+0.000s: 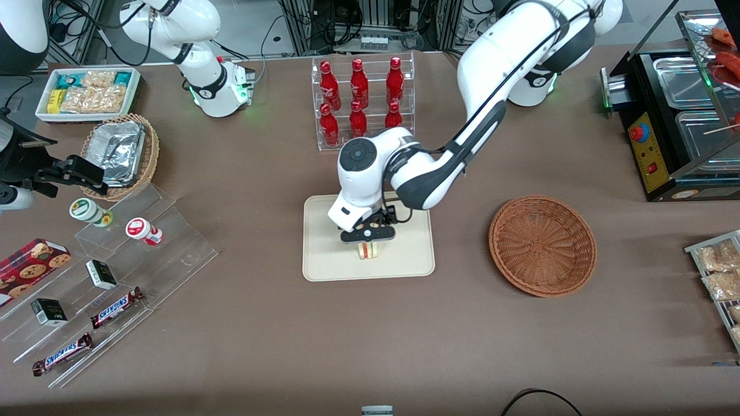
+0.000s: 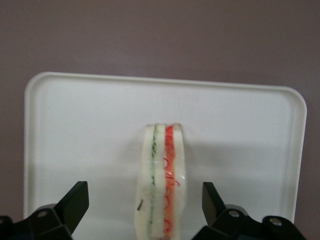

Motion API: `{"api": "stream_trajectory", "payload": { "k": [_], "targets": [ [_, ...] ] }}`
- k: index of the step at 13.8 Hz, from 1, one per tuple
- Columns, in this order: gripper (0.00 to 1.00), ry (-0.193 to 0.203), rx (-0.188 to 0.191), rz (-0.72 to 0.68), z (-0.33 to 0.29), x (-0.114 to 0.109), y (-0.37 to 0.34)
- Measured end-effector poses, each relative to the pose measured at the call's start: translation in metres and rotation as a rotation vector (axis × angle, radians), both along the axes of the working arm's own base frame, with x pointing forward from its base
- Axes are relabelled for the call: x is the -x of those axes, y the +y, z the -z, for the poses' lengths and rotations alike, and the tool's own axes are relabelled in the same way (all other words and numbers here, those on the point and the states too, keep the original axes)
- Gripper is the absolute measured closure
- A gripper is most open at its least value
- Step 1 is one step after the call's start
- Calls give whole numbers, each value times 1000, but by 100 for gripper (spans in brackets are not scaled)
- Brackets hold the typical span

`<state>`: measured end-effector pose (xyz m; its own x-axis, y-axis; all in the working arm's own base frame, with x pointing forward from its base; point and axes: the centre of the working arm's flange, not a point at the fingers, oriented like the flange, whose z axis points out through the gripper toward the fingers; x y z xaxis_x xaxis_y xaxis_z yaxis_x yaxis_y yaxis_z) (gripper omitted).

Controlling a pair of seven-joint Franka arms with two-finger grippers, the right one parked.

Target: Place sandwich from basket to tray

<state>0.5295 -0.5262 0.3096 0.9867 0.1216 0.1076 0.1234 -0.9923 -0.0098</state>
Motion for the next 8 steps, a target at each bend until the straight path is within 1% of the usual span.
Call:
{"api": "stream_trajectory", "payload": {
  "k": [1,2,4,6,7,8],
  "targets": [
    [0,-14,-9,-27,-18,-5,8],
    [0,-25,-9,-63,-36,-11,17],
    [0,-30,-2,-137,-70,-26,44],
    [0,-44,-4,-192,-101,-34,76],
    [0,-43,-12,-204,-115,-36,92],
    [0,-32,-32,-207,-128,-35,108]
  ]
}}
